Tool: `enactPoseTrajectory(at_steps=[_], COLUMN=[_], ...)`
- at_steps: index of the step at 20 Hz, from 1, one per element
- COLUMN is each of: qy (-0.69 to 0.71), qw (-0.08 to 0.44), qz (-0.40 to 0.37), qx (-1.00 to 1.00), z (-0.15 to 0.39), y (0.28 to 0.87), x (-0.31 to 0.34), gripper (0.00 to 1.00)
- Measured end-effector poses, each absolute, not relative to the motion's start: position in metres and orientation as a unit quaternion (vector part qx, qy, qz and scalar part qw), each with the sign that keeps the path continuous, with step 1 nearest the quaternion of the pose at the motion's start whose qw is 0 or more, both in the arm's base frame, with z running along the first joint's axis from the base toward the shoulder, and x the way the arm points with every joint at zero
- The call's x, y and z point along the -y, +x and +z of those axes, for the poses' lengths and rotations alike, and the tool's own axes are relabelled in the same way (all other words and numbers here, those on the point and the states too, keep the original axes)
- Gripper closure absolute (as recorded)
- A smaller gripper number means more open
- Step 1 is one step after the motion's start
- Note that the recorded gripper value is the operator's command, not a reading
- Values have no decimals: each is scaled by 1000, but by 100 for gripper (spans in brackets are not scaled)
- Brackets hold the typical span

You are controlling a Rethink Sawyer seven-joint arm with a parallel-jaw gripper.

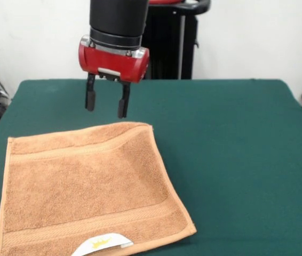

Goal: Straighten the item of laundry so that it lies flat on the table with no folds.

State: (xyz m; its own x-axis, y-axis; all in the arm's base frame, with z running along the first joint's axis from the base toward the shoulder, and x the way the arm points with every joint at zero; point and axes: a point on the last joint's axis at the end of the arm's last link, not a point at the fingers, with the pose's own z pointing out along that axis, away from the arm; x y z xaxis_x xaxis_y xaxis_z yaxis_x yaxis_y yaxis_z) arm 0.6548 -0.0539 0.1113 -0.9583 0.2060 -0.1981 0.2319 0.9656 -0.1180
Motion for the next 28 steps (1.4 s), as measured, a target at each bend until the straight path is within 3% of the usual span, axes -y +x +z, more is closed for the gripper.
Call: enactPoseTrajectory(at_steps=[28], qy=[104], qw=[83], qz=[-61], qx=[-989], z=[103], y=[649], x=[40], gripper=[0])
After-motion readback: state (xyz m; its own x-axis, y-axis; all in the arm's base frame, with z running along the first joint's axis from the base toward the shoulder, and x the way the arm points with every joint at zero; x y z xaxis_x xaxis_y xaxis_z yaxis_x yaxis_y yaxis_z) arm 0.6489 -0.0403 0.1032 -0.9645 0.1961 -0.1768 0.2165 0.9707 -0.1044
